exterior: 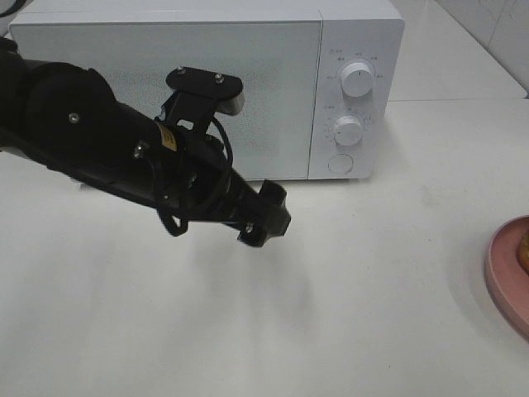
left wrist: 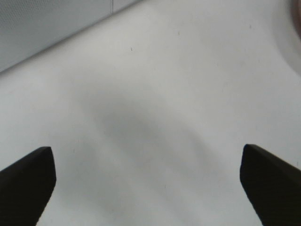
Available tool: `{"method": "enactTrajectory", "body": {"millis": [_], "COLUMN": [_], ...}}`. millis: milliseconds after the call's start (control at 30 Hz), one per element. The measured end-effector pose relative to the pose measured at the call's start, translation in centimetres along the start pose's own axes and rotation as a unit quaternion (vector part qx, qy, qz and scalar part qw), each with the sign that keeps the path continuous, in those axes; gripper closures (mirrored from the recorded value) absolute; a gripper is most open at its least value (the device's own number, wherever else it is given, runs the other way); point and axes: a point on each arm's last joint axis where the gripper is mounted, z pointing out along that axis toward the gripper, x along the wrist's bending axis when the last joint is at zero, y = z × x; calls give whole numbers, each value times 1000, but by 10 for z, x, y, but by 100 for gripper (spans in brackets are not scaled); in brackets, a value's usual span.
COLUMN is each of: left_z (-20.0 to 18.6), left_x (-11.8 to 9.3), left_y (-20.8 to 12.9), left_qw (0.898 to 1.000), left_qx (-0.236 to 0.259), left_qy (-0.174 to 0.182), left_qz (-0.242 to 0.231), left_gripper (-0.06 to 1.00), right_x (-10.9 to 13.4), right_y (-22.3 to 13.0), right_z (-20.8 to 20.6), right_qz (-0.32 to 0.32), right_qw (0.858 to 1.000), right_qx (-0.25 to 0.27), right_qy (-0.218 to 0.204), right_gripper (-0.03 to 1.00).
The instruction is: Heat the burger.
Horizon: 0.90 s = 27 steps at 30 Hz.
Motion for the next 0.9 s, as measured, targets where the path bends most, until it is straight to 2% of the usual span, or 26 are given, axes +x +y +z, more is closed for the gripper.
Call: {"method": "enactTrajectory", "body": {"millis": [33,100,133,167,200,333,400,433,500,567,600,633,700,733,800,833,900], "left_z": [0,-11,-11,-19,-27,-44,-61,-61,-77,-84,-97,-97,-117,-117,-139,-139,-162], "left_x": [0,0,0,0,-1,0,8,8,23,29,41,41,61,61,82,82,98], "left_y": [0,-7,-7,-12,-16,-20,-23,-23,-24,-24,-24,-24,-27,-27,-31,-31,-37], "left_qw": [1000,998,998,995,993,989,984,984,981,980,978,978,974,974,967,967,960], "left_qx": [0,52,52,87,113,149,180,180,192,193,193,193,192,192,185,185,174], "left_qy": [0,2,2,2,3,5,14,14,27,32,42,42,57,57,73,73,89], "left_qz": [0,34,34,40,35,20,-3,-3,-29,-40,-62,-62,-104,-104,-156,-156,-201], "left_gripper": [-4,-4,-4,-4,-4,-4,-4,-4,-4,-4,-4,-4,-4,-4,-4,-4,-4], "right_x": [0,0,0,0,0,0,0,0,0,0,0,0,0,0,0,0,0], "right_y": [0,0,0,0,0,0,0,0,0,0,0,0,0,0,0,0,0], "right_z": [0,0,0,0,0,0,0,0,0,0,0,0,0,0,0,0,0], "right_qz": [0,0,0,0,0,0,0,0,0,0,0,0,0,0,0,0,0], "right_qw": [1000,1000,1000,1000,1000,1000,1000,1000,1000,1000,1000,1000,1000,1000,1000,1000,1000], "right_qx": [0,0,0,0,0,0,0,0,0,0,0,0,0,0,0,0,0], "right_qy": [0,0,0,0,0,0,0,0,0,0,0,0,0,0,0,0,0], "right_gripper": [20,20,20,20,20,20,20,20,20,20,20,20,20,20,20,20,20]}}
